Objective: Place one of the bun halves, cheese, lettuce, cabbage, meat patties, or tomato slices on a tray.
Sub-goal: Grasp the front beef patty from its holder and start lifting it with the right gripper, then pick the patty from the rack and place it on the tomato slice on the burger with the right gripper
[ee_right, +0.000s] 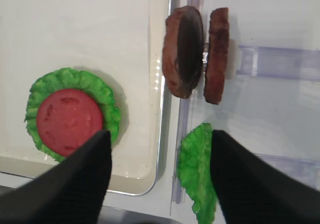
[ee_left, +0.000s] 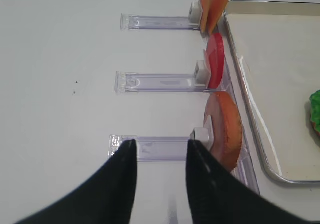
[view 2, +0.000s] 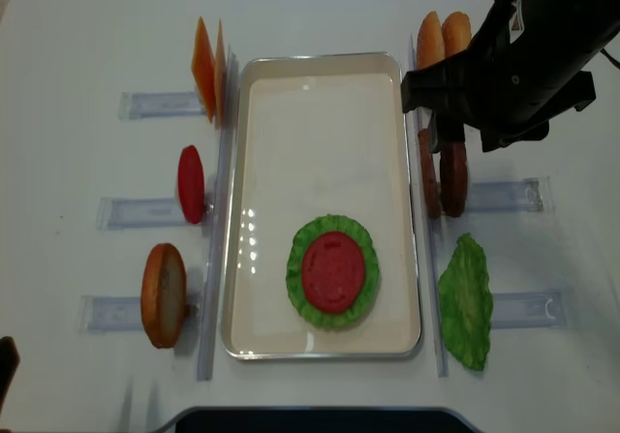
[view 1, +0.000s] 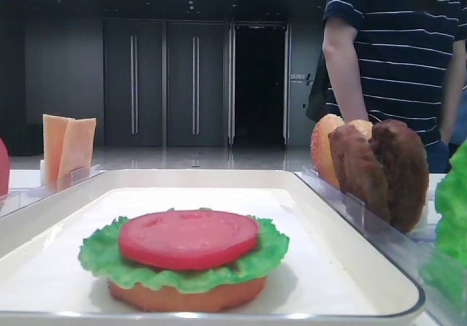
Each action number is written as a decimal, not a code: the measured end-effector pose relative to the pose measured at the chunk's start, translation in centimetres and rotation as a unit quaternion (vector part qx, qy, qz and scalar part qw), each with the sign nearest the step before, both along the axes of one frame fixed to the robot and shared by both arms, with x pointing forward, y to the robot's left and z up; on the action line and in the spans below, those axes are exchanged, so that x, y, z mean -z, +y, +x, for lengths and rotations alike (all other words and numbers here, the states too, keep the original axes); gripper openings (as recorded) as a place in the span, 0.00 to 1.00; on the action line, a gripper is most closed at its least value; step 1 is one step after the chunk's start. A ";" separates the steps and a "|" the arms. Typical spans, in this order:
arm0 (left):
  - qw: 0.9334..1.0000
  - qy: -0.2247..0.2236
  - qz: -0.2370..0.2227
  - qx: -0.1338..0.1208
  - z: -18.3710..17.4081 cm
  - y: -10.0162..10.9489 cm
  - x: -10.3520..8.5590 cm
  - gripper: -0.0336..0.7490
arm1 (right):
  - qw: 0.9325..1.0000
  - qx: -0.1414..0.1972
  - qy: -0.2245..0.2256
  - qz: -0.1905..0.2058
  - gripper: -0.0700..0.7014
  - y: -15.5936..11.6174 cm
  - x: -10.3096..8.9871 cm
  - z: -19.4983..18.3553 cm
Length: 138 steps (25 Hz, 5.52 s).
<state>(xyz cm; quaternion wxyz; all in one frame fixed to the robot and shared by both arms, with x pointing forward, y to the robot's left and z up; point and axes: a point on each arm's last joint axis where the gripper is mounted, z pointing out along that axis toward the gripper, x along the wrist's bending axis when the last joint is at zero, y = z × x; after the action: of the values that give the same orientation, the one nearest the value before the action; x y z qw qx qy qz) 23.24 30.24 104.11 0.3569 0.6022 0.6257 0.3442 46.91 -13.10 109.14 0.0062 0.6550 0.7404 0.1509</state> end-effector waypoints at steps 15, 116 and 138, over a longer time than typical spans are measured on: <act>1.000 0.000 0.000 0.000 0.0 0.0 0.0 0.38 | 1.000 -0.005 0.007 -0.014 0.66 2.0 3.5 2.4; 1.000 0.000 0.000 0.000 0.0 0.0 0.0 0.38 | 0.993 -0.047 0.007 -0.107 0.28 2.7 9.3 5.6; 1.000 0.000 0.000 0.000 0.0 0.0 0.0 0.38 | 0.987 -0.136 0.027 0.084 0.28 4.6 2.6 0.6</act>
<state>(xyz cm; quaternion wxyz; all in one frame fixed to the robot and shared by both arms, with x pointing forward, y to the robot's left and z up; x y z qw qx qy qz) 23.24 30.24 104.11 0.3567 0.6024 0.6255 0.3444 47.48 -8.52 106.55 -0.0894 0.5501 0.8073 0.1942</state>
